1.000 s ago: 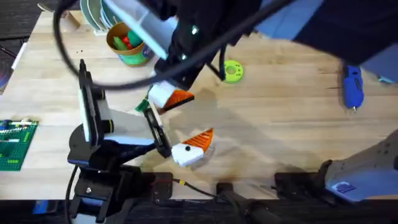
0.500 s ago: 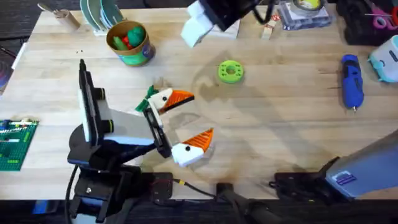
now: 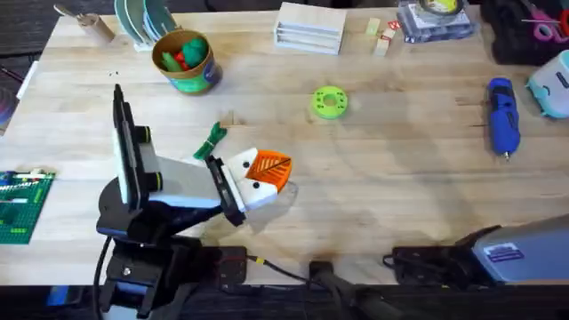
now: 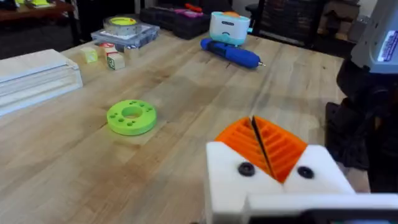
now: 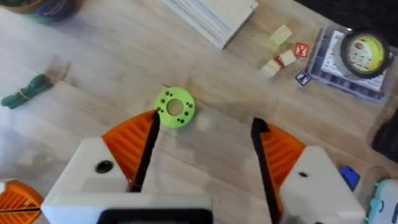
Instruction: Pick up the gripper from the table and insert it into the empty holder that is missing its gripper. Then pick up a screw, insert it into the mounting hole, and use the screwdriver to tighten it. Finally, clean up the table by picking up the vegetable and placing it into the bucket.
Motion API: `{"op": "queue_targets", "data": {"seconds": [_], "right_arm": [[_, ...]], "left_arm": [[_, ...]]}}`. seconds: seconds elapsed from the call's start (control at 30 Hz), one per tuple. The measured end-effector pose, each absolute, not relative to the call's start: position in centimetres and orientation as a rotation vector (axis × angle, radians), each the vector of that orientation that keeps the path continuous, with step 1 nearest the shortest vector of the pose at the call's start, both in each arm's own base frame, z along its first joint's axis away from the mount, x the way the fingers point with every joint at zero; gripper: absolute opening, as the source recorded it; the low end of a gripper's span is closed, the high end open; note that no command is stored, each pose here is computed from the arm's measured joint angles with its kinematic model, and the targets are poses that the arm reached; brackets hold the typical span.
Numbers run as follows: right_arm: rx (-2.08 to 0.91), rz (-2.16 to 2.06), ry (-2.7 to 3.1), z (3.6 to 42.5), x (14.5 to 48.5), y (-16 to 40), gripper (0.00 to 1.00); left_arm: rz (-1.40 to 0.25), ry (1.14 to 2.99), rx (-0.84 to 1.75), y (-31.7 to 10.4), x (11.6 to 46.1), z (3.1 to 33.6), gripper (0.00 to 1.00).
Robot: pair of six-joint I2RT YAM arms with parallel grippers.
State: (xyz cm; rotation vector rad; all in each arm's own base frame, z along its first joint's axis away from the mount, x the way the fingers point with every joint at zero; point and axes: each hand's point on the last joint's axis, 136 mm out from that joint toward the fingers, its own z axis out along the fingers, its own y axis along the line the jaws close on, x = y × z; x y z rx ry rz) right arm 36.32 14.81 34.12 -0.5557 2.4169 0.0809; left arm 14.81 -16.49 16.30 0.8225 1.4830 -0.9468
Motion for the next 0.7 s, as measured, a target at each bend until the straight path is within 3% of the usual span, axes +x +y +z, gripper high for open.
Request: {"op": "queue_targets", "data": {"seconds": [0.2, 0.37, 0.53, 0.7], "right_arm": [[-0.419, -0.013, 2.313, 38.8, 34.5, 9.5, 0.929], [-0.24, -0.135, 2.344, 40.2, 30.8, 3.0, 0.929], [-0.087, -0.192, 2.382, 39.3, 28.3, -1.2, 0.929], [0.052, -0.226, 2.407, 35.7, 26.8, -4.3, 0.928]], "left_arm": [[-0.946, 1.483, 0.823, -16.5, 14.8, 16.3, 0.012], [-0.946, 1.483, 0.823, -16.5, 14.8, 16.3, 0.012], [-0.946, 1.483, 0.823, -16.5, 14.8, 16.3, 0.012], [-0.947, 1.483, 0.823, -16.5, 14.8, 16.3, 0.012]]}}
